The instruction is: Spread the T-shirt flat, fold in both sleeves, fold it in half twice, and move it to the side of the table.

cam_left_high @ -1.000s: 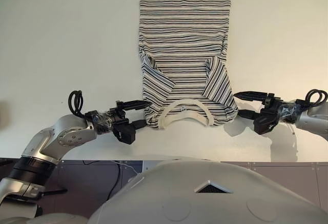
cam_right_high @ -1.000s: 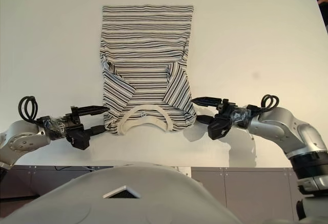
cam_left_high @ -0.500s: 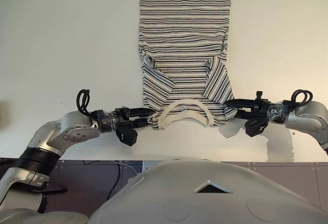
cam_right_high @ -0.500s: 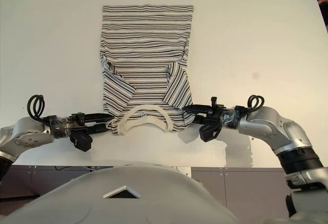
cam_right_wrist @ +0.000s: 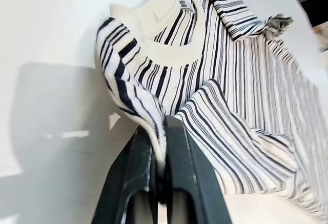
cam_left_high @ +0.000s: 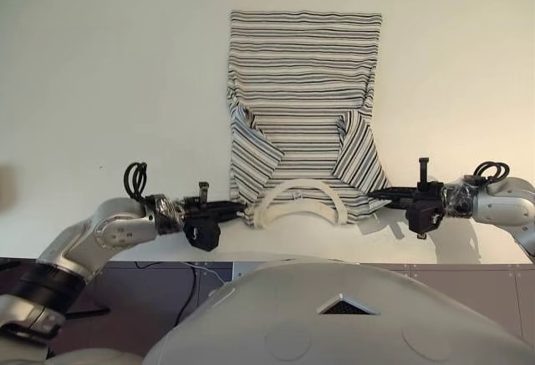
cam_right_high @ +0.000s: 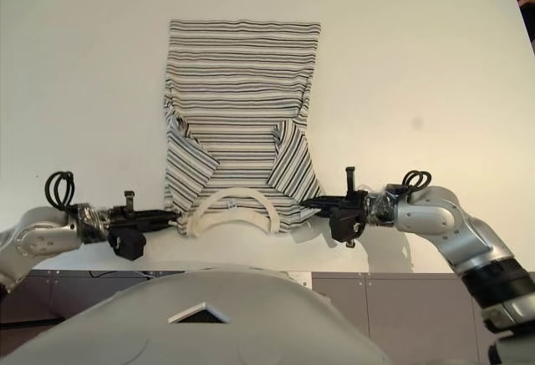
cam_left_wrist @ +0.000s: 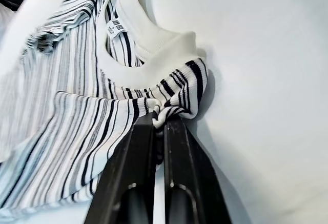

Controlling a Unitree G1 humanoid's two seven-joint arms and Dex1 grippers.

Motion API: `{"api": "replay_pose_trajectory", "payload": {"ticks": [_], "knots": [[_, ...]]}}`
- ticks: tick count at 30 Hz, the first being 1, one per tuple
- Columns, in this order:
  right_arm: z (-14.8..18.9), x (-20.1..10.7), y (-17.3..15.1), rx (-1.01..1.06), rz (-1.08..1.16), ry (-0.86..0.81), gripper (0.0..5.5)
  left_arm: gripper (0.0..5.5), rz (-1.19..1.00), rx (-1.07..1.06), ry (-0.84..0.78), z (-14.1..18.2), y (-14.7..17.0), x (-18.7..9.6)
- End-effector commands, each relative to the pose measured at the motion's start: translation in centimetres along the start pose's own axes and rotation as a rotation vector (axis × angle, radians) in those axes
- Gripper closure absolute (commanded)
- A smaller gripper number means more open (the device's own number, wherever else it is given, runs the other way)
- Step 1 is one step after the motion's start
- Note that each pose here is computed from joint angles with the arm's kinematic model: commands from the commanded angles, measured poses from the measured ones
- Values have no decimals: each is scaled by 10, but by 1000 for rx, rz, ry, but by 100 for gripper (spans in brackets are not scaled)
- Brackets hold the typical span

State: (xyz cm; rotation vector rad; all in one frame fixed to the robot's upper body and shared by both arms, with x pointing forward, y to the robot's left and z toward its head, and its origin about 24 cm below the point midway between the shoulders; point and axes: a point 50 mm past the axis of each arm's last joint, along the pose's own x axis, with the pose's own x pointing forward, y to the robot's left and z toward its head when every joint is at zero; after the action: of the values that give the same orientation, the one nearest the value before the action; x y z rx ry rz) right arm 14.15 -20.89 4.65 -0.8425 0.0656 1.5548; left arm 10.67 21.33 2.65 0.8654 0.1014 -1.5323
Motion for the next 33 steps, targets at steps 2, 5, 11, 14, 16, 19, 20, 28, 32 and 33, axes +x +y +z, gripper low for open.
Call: {"api": "replay_pose_trajectory", "payload": {"ticks": [2,5,11,14,16,19,20,28,32,33], "knots": [[35,-20,13,414,222,-130,540,538,-107,-435,-123,35,-2,-17],[41,-24,-9,588,148,-198,540,538,39,-572,-156,31,28,-20],[7,-27,-112,742,-433,-202,540,538,588,-699,-247,18,142,-35],[-11,-22,-131,761,-563,-110,540,538,670,-667,-154,2,171,-25],[-22,-16,-141,756,-630,-58,540,538,651,-616,-83,-14,184,-13],[-32,-7,-153,731,-685,-14,540,538,615,-557,-24,-35,202,6],[-34,-4,-159,727,-699,-10,540,538,622,-543,-17,-40,209,10],[-61,25,-181,632,-769,161,517,540,699,-443,161,-75,235,37],[-72,30,-184,592,-822,220,449,482,740,-457,192,-85,229,45],[-72,31,-184,587,-827,220,433,468,747,-450,197,-85,229,47]]}}
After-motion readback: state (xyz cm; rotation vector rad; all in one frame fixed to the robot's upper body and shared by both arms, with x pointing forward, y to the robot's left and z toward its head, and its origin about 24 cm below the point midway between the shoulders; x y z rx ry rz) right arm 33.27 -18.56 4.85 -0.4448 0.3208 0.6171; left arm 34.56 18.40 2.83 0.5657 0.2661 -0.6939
